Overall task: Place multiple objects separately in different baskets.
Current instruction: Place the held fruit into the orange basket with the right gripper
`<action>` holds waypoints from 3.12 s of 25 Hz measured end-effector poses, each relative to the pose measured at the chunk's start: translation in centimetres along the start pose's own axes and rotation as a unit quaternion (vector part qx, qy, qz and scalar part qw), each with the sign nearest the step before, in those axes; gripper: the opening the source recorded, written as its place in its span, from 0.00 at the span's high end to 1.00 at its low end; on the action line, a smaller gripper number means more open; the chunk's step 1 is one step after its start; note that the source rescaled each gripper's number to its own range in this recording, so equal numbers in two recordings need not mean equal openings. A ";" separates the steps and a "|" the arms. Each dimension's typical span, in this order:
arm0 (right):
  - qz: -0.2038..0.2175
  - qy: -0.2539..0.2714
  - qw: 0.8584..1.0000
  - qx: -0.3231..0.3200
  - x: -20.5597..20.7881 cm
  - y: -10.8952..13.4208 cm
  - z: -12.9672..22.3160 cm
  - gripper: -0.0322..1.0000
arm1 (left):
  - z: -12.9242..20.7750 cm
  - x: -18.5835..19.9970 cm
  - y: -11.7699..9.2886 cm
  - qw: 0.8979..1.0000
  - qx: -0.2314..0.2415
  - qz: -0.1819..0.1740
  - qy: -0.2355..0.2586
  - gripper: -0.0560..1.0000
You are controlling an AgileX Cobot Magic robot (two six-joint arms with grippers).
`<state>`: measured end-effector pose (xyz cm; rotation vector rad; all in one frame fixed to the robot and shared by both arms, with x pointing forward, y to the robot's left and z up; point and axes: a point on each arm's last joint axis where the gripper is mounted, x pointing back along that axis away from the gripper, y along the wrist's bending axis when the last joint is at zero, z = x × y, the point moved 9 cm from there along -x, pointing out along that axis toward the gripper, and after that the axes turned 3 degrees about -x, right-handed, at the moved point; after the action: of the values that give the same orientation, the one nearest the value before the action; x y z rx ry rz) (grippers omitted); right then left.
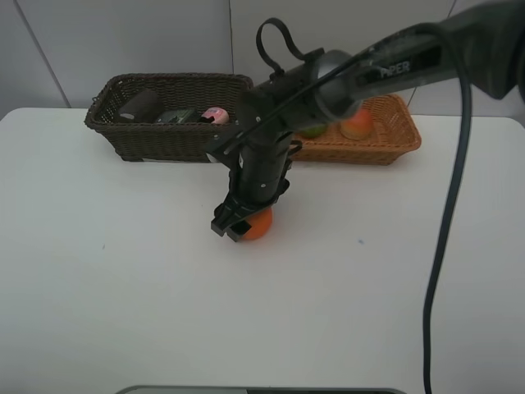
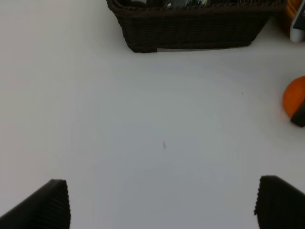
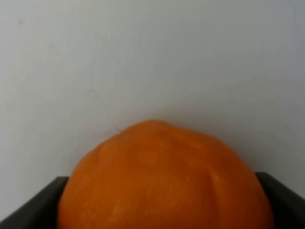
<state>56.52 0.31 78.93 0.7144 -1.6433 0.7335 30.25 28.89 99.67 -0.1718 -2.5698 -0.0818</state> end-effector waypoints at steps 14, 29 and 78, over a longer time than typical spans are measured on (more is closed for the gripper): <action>0.000 0.000 1.000 0.000 0.0 0.0 0.0 0.33 | 0.0 0.0 0.0 1.000 0.000 0.000 0.000 0.03; 0.007 -0.047 0.995 -0.083 6.1 -2.2 -1.0 0.33 | 0.0 0.0 0.0 1.000 0.000 0.000 0.000 0.03; 0.136 -0.140 0.872 -0.450 6.0 -27.7 7.5 0.33 | 0.0 0.0 0.0 1.000 0.000 0.000 0.000 0.03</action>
<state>72.56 -23.15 86.13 -0.1010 -2.1136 -0.0192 30.25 28.89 99.67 -0.1718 -2.5698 -0.0818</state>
